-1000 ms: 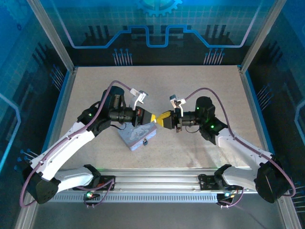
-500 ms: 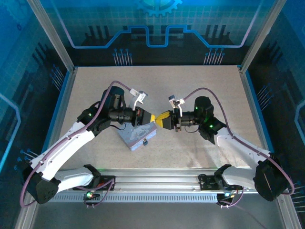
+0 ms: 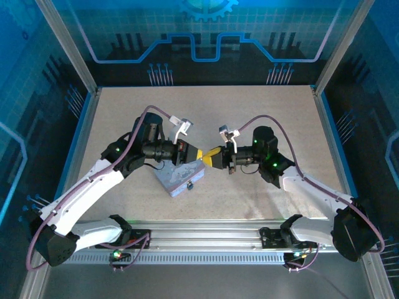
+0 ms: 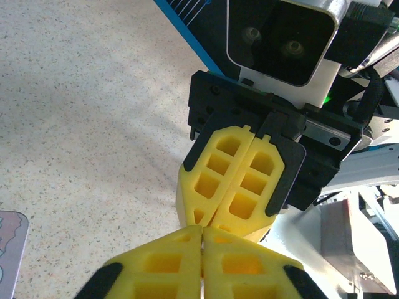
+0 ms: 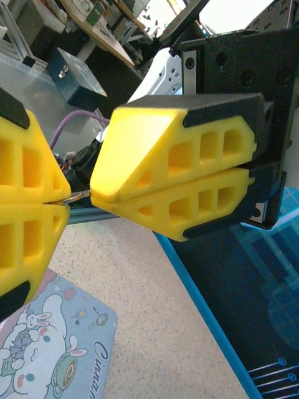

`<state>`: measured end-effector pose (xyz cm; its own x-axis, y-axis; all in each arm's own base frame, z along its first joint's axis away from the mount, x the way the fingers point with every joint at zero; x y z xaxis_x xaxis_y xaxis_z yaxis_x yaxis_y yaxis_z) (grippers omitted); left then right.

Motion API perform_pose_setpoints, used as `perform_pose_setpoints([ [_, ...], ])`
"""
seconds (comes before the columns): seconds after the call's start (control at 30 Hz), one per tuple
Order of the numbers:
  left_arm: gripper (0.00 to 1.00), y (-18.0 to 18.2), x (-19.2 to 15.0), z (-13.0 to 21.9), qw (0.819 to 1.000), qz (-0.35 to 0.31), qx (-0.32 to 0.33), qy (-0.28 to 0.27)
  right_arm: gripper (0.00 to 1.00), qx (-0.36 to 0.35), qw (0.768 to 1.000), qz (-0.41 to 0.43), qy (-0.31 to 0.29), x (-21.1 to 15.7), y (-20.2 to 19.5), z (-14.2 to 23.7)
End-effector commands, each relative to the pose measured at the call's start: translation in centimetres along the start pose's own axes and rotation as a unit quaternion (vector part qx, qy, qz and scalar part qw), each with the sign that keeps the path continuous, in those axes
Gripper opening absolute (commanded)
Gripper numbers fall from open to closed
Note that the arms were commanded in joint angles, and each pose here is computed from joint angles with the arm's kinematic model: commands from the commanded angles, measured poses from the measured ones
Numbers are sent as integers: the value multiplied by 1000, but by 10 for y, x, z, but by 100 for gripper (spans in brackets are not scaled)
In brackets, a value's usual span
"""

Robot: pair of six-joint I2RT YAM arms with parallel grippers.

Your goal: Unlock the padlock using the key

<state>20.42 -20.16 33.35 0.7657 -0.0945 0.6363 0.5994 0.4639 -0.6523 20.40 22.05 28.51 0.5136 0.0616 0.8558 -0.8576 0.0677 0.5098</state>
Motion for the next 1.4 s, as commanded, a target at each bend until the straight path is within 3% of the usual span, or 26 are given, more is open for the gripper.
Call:
perform_pose_setpoints([
  [0.0, 18, -8, 7, 9, 1000, -22, -6, -21, 0, -33, 999, 2, -5, 2, -1, 3],
  [0.1, 49, -2, 9, 13, 999, -13, 27, -39, 0, -61, 998, -12, -2, -2, -9, 6],
  [0.2, 66, 13, 10, 23, 994, 16, 86, -66, 0, -96, 995, -32, 3, -11, -19, 11],
  [0.3, 78, 44, 2, 39, 977, 95, 168, -94, 0, -130, 990, -46, 11, -19, -27, 15],
  [0.43, 81, 101, -27, 63, 923, 263, 255, -117, 0, -165, 984, -60, 25, -27, -36, 17],
  [0.53, 81, 128, -52, 71, 888, 343, 279, -127, 0, -184, 980, -74, 33, -31, -41, 19],
  [0.77, 84, 162, -91, 65, 848, 421, 298, -120, 0, -202, 974, -91, 43, -40, -51, 18],
  [1.0, 83, 183, -105, 49, 845, 437, 295, -94, 0, -206, 973, -96, 46, -43, -54, 18],
  [1.37, 70, 200, -111, 30, 853, 443, 268, -59, 0, -205, 973, -96, 46, -45, -56, 18],
])
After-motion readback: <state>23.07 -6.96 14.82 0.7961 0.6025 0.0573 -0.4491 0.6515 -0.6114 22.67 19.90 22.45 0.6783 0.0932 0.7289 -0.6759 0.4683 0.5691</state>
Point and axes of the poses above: each hand's point on the last joint's axis, 136 mm out from that joint toward the fingers, its own z axis back along the fingers, its own y axis along the line the jaws close on, x = y × z, the point moved 8 cm from there along z, back along the fingers, and after that the axes turned 2 degrees about z, right-handed, at the moved point
